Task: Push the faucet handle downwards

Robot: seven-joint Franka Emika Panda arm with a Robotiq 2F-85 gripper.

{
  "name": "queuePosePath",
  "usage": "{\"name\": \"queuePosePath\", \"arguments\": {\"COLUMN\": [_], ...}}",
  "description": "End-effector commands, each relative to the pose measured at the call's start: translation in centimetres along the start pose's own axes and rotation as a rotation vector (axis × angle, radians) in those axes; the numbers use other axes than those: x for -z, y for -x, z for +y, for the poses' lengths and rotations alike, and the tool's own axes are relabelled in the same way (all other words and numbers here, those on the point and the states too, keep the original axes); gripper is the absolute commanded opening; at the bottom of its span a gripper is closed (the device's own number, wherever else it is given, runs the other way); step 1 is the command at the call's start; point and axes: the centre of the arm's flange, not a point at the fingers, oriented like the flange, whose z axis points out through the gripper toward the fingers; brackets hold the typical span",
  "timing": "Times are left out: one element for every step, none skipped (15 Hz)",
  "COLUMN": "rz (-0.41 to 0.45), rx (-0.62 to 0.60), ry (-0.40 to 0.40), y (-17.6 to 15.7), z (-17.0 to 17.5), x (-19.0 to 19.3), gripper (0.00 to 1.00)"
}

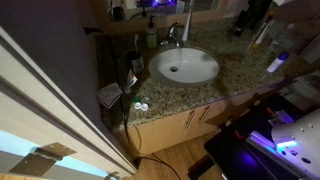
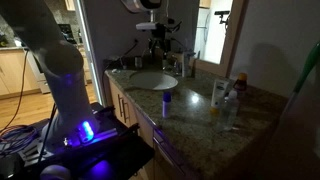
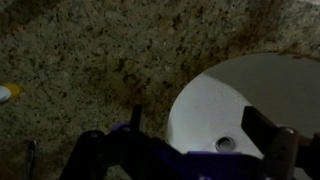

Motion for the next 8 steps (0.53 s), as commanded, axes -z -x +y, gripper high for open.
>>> {"name": "queuePosePath", "arguments": {"rz": [0.0, 0.005, 0.022, 0.043, 0.063, 0.091, 0.125, 0.131], "rx": [0.0, -0.01, 0.009, 0.004, -0.008, -0.022, -0.051, -0.078], "ry": [0.0, 0.001, -0.023, -0.059, -0.094, -0.116, -0.131, -0.15], "y": [0.0, -1.4, -2.6, -4.4, -6.3, -8.1, -9.8, -11.4], "z": [0.0, -0.7, -1.4, -2.3, -3.2, -4.1, -4.7, -5.2], "x": [0.0, 0.3, 1.0, 2.4, 4.0, 5.5, 7.0, 8.5], "gripper": [1.0, 1.0, 1.0, 1.0, 1.0, 1.0, 1.0, 1.0]}}
